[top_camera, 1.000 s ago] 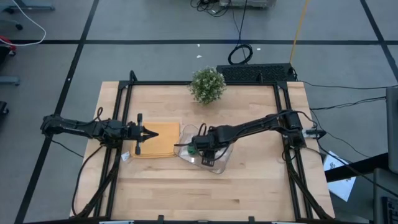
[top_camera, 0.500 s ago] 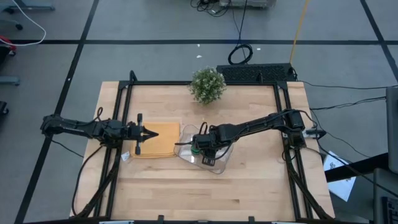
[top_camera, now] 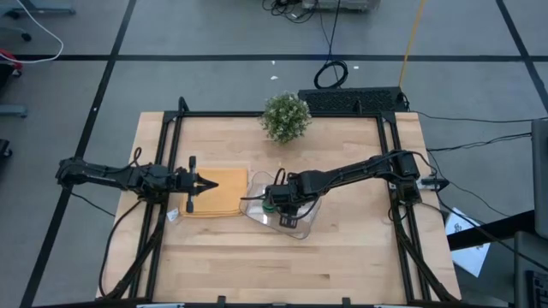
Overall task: Pick and placing Produce into tupperware
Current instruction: Put the bread into the transparent bin
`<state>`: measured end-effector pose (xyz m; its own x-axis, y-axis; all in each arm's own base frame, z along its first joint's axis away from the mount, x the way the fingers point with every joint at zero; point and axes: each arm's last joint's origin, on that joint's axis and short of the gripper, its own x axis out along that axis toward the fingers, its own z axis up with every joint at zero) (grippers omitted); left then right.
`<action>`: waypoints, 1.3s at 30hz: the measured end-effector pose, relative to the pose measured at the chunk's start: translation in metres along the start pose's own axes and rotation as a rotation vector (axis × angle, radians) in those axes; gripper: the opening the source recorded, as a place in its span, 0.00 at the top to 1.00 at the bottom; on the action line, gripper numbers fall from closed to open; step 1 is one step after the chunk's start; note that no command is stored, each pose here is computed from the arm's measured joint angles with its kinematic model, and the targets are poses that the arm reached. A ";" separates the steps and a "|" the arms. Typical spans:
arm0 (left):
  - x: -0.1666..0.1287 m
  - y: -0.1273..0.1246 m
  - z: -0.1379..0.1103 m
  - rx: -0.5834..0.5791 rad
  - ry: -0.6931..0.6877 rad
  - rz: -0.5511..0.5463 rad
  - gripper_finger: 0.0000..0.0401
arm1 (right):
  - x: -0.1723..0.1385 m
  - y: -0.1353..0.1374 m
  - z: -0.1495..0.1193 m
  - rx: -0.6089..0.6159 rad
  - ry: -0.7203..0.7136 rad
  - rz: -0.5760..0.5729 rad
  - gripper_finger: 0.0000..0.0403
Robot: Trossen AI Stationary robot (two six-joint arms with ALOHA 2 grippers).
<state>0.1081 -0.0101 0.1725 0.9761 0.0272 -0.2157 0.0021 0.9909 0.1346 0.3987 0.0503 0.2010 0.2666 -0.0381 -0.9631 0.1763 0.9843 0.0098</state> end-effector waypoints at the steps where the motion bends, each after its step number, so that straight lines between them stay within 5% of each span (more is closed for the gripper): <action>1: 0.000 0.000 0.000 0.000 0.000 0.000 0.99 | 0.000 0.000 0.000 -0.009 0.003 0.010 0.81; 7: 0.000 0.000 0.000 -0.001 0.000 0.000 0.99 | -0.002 0.000 0.002 -0.050 0.022 0.119 0.99; 26: 0.000 0.000 0.000 -0.003 0.003 -0.001 0.99 | -0.093 -0.013 -0.002 -0.093 -0.214 0.165 1.00; 39: 0.000 0.000 -0.001 -0.006 0.010 -0.001 0.99 | -0.098 -0.017 -0.008 -0.097 -0.172 0.135 1.00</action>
<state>0.1079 -0.0100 0.1715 0.9738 0.0277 -0.2256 0.0017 0.9916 0.1290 0.3618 0.0388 0.2927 0.4409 0.0740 -0.8945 0.0385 0.9941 0.1012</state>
